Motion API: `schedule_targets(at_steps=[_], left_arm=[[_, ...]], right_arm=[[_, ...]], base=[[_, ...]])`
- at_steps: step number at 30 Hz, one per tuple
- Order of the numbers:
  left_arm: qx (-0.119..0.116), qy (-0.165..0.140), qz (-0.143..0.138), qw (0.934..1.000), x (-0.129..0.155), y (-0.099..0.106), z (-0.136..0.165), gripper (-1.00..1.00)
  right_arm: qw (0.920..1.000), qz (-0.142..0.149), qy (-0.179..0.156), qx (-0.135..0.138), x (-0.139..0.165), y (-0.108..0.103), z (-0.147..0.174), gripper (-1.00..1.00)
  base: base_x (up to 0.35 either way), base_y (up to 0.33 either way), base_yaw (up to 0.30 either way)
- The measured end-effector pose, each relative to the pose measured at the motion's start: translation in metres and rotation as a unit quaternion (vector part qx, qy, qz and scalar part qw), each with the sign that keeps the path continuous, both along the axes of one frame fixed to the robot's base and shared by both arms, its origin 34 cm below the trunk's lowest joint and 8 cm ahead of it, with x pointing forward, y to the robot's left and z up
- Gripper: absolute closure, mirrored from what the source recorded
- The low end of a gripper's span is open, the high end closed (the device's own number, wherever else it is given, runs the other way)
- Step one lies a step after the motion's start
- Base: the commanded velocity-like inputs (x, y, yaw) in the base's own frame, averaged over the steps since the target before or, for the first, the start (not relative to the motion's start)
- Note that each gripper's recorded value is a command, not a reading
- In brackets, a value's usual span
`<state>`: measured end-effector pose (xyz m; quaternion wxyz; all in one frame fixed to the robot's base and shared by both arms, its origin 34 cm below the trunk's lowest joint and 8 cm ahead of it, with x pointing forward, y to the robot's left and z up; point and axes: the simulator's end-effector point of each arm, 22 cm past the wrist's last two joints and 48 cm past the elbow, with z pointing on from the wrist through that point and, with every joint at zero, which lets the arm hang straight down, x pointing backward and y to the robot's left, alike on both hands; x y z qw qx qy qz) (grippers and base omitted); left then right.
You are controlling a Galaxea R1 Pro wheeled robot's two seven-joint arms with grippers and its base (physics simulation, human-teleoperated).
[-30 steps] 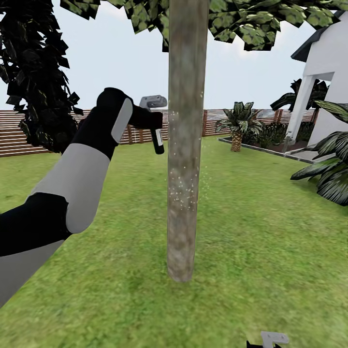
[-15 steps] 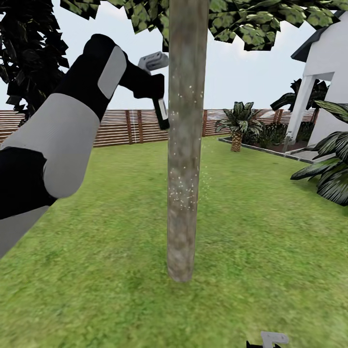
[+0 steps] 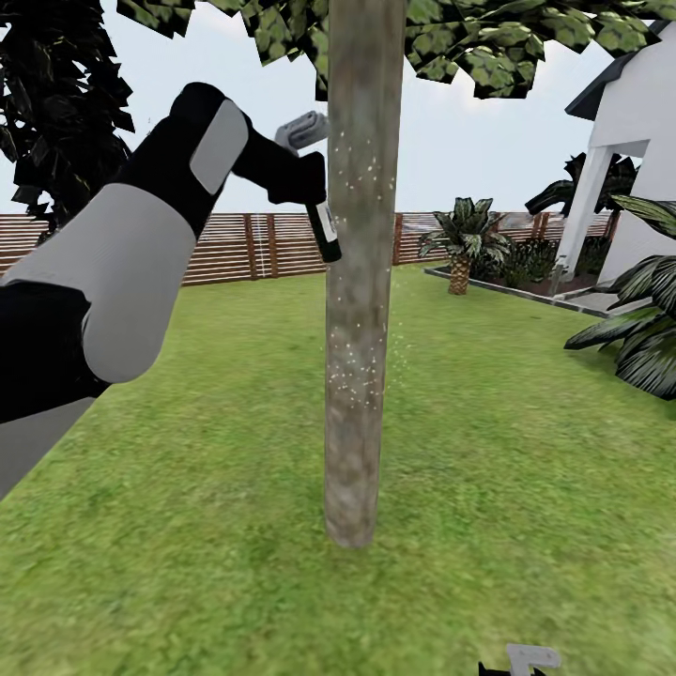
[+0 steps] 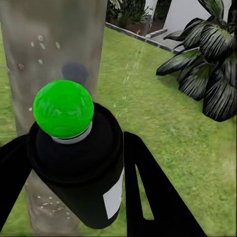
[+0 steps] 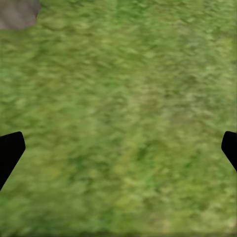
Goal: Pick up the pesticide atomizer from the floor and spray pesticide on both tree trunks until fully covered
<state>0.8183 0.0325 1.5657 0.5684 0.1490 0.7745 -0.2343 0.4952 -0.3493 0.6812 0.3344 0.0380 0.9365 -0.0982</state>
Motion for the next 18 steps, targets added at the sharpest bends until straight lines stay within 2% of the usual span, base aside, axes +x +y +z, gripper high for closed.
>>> schedule_targets(at_steps=[5,18], left_arm=[[-0.007,0.018,-0.005,0.9998,0.002,-0.003,-0.011,1.00],[-0.002,0.095,0.009,0.9954,0.022,0.004,-0.082,1.00]], right_arm=[[1.0000,0.000,0.000,0.000,0.000,0.000,0.000,-1.00],[1.0000,0.000,0.000,0.000,0.000,0.000,0.000,-1.00]], base=[[0.000,0.000,0.000],[0.000,0.000,0.000]])
